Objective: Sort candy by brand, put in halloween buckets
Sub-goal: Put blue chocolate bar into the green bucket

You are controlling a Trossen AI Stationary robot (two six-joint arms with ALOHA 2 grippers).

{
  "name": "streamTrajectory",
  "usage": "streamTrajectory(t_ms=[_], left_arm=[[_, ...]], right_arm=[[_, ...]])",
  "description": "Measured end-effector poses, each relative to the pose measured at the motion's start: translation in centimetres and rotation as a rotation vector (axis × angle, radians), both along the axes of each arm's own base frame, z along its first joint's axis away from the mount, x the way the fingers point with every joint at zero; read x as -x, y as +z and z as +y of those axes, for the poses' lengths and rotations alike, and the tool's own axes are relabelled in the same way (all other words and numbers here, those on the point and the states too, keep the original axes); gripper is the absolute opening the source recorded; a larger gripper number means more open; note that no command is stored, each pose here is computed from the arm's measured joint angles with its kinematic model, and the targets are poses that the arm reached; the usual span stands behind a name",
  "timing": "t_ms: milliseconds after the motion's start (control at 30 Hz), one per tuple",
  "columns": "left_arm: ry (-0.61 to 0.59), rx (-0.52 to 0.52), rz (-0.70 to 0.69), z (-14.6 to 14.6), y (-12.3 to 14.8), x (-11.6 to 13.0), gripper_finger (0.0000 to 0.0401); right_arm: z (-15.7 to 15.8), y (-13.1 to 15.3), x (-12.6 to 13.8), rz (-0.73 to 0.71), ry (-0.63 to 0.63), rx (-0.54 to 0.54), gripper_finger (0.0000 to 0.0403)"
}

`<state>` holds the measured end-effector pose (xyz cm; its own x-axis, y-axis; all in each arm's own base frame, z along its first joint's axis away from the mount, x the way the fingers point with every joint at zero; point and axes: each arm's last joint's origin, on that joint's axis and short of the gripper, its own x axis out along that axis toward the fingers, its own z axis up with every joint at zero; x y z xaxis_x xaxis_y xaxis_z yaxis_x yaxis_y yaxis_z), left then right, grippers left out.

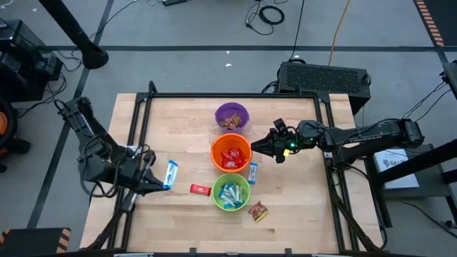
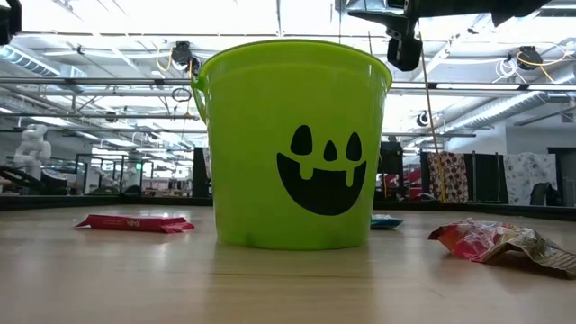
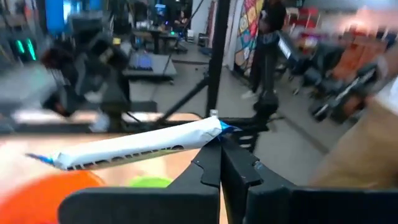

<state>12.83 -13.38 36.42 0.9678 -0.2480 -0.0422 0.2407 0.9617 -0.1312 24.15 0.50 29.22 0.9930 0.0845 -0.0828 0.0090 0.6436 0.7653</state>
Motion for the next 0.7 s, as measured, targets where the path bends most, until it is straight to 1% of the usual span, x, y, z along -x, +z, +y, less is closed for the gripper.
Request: streamTrajectory(t_ms=[100, 167, 267, 400, 433, 500, 633, 700], left_arm=[[0.017, -0.124, -0.030, 0.2, 0.0, -0.2, 0.0000], [0.036, -0.169, -0.040, 0.4, 0.0, -0.4, 0.0000], [0.059, -0.198, -0.043, 0.7, 0.0, -0.7, 0.0000], [0.080, -0.194, -0.044, 1.0, 0.0, -0.9, 0.0000], [0.084, -0.178, -0.046, 1.0, 0.1, -1.0, 0.0000], [0.099, -0.094, -0.053, 1.2, 0.4, -1.1, 0.0000], [0.133, 0.184, -0.076, 1.7, 1.2, -1.5, 0.0000], [0.164, 0.287, -0.094, 2.0, 1.6, -1.7, 0.0000]], right_arm=[[0.0, 0.0, 0.0, 0.000, -0.003, 0.000, 0.0155], [0.0, 0.0, 0.0, 0.000, -0.009, 0.004, 0.0155], [-0.1, 0.0, 0.0, 0.000, -0.024, 0.007, 0.0155], [-0.1, 0.0, 0.0, -0.001, -0.025, 0.019, 0.0155], [-0.1, 0.0, 0.0, -0.001, -0.025, 0.016, 0.0155], [-0.1, 0.0, 0.0, 0.000, -0.032, 0.004, 0.0155], [-0.4, 0.0, 0.0, 0.003, -0.065, -0.035, 0.0155], [-0.7, 0.0, 0.0, 0.003, -0.077, -0.051, 0.0155]])
